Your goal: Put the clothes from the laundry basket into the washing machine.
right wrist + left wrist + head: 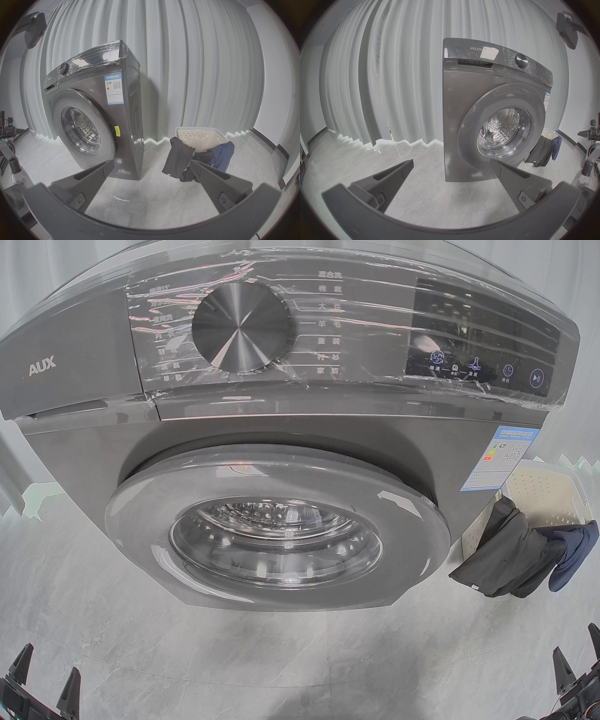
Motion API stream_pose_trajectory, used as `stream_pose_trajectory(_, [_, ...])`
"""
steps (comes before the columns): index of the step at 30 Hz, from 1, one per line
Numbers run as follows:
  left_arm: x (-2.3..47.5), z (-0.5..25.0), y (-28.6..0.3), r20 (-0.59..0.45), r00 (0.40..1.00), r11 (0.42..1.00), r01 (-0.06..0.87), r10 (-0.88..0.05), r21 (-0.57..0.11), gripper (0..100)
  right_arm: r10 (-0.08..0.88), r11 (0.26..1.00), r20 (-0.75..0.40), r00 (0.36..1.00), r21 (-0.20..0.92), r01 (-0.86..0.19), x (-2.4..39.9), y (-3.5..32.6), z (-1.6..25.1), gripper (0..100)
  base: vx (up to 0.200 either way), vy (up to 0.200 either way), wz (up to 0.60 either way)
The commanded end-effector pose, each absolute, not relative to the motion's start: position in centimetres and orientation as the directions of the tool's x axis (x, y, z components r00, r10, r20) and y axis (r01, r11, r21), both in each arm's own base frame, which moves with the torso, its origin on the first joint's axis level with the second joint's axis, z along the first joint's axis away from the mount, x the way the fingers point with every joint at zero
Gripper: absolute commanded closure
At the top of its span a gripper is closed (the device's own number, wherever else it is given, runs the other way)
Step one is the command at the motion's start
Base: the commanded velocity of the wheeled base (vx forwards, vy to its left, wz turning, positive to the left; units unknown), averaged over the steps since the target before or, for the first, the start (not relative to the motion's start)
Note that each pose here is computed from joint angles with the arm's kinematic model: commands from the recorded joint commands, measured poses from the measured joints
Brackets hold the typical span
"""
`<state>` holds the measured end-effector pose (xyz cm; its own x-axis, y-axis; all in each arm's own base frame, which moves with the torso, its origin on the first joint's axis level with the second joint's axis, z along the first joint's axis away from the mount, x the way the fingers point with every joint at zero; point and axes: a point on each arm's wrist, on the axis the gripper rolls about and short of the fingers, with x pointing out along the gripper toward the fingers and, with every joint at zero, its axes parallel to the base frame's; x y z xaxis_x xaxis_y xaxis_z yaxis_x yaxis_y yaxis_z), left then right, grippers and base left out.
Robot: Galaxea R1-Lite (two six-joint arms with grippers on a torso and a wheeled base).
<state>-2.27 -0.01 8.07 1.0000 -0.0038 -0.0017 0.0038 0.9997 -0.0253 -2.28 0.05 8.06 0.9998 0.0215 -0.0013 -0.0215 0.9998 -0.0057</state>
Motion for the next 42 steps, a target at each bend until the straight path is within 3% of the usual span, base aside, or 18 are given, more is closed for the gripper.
stream_pose_trajectory(1, [-2.3,7.6,0.0,-0.002,1.000,1.000,0.005,-0.005,-0.026,0,0.025,1.000,-0.015,1.000,-0.006,-0.025,-2.2,0.0,7.6,0,0.000,0.000,0.00])
stream_pose_trajectory(33, [-2.3,7.6,0.0,-0.002,1.000,1.000,0.005,-0.005,-0.025,0,0.023,1.000,0.011,1.000,-0.003,-0.023,-2.2,0.1,7.8,0,0.000,0.000,0.00])
stream_pose_trajectory(36, [-2.3,7.6,0.0,0.000,1.000,1.000,0.003,-0.003,-0.026,0,0.029,1.000,0.186,0.982,-0.008,-0.028,-3.2,0.0,11.4,0,0.000,0.000,0.00])
stream_pose_trajectory(37, [-2.3,7.6,0.0,-0.002,1.000,1.000,0.003,-0.003,-0.026,0,0.029,1.000,0.191,0.981,-0.008,-0.028,-3.2,0.0,11.6,0,0.000,0.000,0.00])
stream_pose_trajectory(39, [-2.3,7.6,0.0,-0.002,1.000,1.000,0.003,-0.003,-0.025,0,0.052,0.999,0.159,0.986,-0.009,-0.051,-2.5,0.1,14.1,0,0.000,0.000,0.00])
stream_pose_trajectory(42, [-2.3,7.6,0.0,0.000,1.000,1.000,0.005,-0.005,-0.025,0,0.157,0.987,0.049,0.986,0.006,-0.158,-0.7,0.2,14.7,0,0.000,0.000,0.00])
